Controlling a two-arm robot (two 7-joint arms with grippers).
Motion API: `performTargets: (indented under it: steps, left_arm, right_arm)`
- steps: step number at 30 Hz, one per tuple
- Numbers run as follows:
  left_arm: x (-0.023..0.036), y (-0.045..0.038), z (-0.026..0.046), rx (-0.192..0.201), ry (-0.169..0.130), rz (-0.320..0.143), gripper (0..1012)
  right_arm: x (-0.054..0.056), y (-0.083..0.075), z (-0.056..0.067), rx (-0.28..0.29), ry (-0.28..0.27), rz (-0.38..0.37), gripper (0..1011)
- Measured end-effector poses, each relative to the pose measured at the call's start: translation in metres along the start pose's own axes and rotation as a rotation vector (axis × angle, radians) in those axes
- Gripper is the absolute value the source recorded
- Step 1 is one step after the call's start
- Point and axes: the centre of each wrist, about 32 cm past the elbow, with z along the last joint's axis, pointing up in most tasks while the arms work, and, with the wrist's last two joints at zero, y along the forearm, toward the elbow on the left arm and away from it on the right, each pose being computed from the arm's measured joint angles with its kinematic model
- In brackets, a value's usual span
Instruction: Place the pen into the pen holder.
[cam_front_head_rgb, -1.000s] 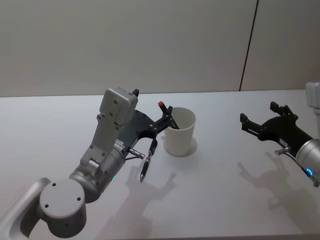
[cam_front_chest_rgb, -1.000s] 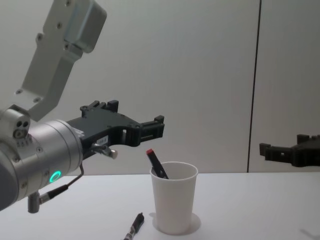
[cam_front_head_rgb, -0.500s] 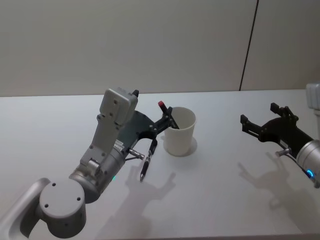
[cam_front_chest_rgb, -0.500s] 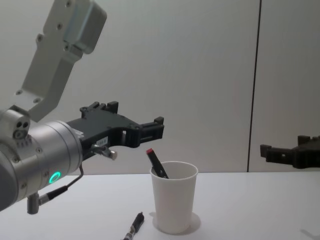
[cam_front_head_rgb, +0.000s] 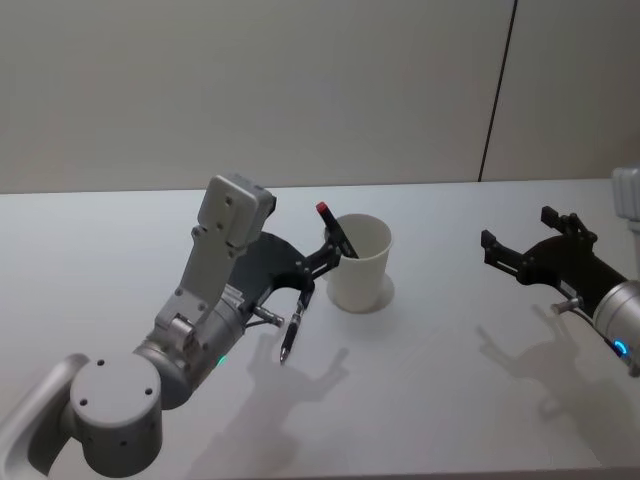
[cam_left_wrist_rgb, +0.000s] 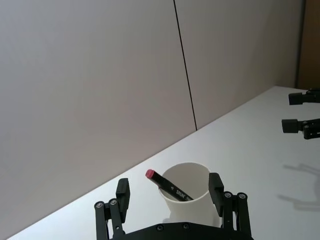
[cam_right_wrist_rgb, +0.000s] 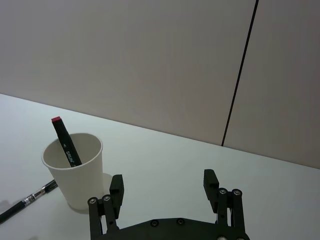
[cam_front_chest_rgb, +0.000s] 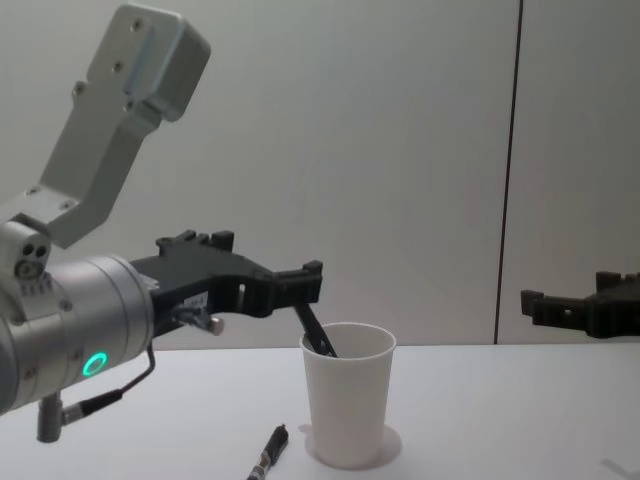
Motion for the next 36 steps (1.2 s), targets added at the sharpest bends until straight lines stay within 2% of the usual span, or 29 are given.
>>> performTargets:
  steps: [11, 23, 27, 36]
  left_arm:
    - [0.0051, 0.001, -0.0014, 0.067, 0.033, -0.025, 1002]
    - [0.0114, -0.0027, -0.0122, 0.154, 0.094, -0.037, 1002]
    - [0.0131, -0.0044, -0.0145, 0.178, 0.106, -0.039, 1002]
    - [0.0166, -0.0108, -0.0212, 0.264, 0.131, -0.031, 1002]
  right_arm:
    - [0.0, 0.0, 0.0, 0.0, 0.0, 0.0, 1001]
    - [0.0, 0.0, 0.0, 0.0, 0.0, 0.0, 1001]
    - [0.0, 0.0, 0.0, 0.0, 0.0, 0.0, 1001]
    - [0.0, 0.0, 0.0, 0.0, 0.0, 0.0, 1001]
